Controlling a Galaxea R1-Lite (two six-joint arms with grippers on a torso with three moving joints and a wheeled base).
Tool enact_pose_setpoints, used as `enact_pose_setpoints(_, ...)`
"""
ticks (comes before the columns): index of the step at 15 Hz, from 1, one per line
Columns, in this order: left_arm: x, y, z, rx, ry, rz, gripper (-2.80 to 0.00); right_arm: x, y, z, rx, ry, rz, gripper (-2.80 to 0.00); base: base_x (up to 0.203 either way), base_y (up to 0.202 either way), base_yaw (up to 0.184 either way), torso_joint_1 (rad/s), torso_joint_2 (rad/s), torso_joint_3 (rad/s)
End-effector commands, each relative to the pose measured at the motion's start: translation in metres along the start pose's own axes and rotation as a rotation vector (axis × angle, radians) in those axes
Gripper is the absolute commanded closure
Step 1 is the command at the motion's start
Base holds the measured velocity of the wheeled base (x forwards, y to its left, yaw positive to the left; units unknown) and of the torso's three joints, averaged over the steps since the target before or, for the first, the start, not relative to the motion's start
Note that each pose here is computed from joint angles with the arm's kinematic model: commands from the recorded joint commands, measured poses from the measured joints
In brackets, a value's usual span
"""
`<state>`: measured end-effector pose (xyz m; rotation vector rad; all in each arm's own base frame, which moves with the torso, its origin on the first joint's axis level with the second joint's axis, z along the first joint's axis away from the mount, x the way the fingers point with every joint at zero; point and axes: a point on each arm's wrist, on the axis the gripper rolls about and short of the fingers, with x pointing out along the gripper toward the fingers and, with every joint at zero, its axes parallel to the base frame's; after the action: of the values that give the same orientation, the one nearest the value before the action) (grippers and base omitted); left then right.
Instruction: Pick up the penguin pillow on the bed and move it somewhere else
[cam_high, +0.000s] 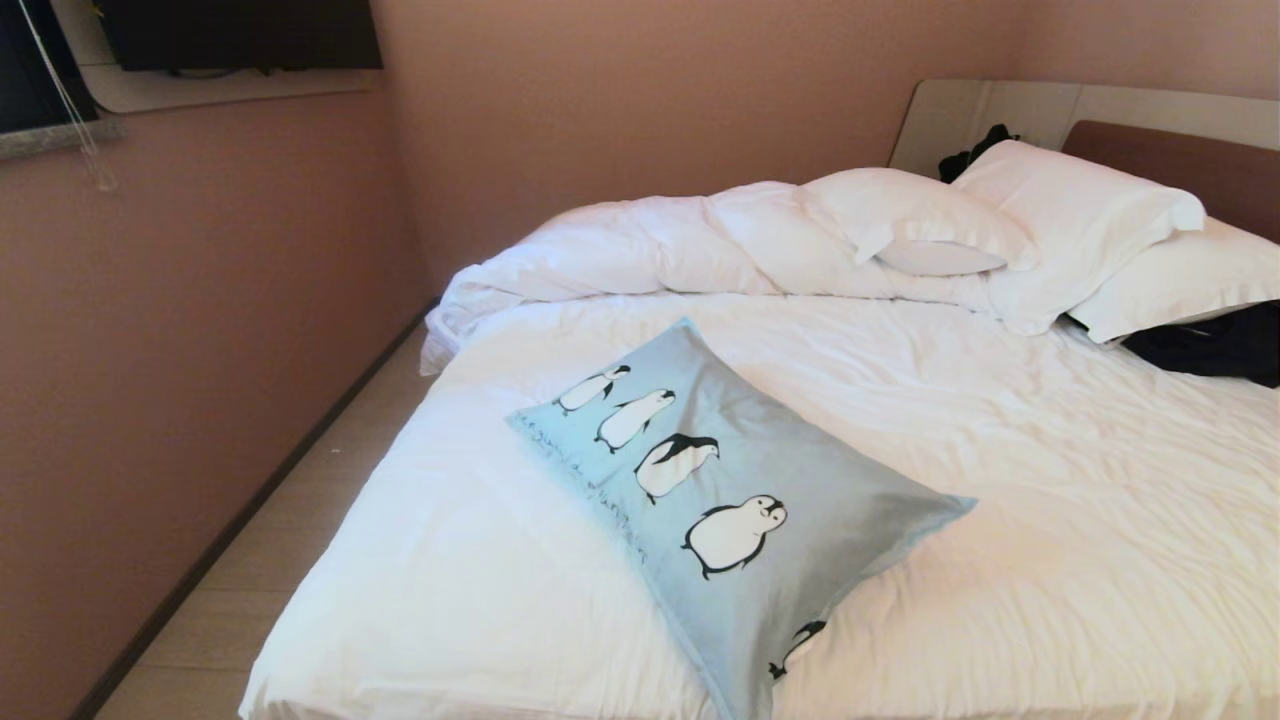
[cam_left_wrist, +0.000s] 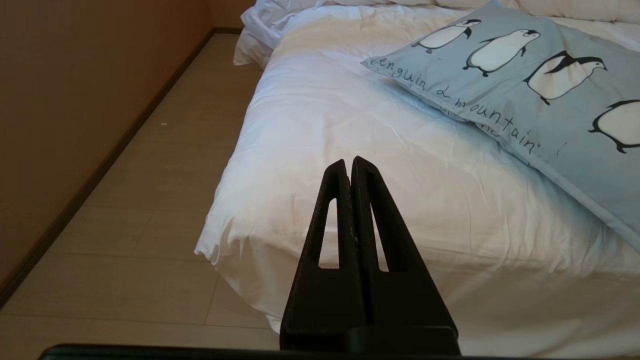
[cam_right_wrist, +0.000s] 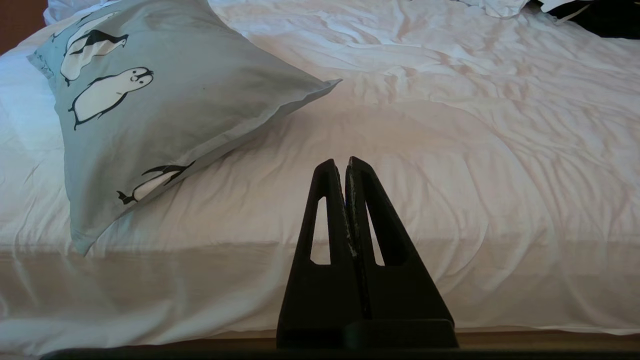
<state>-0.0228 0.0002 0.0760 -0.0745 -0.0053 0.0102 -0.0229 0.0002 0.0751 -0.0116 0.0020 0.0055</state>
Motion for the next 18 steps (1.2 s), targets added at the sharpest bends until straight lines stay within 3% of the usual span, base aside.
enact_pose_setpoints(1, 0.0002, 0.0001, -0.0008, -0.001, 0.002, 0.0, 0.0, 0.0001, 0.0, 0.0001, -0.001, 0.001, 0.001, 0.0, 0.0, 0.0, 0.0, 0.0, 0.0, 0.0)
enact_pose_setpoints(18, 0.0002, 0.0001, -0.0008, -0.001, 0.002, 0.0, 0.0, 0.0, 0.0, 0.0, -0.001, 0.0, 0.001, 0.0, 0.0, 0.0, 0.0, 0.0, 0.0, 0.0)
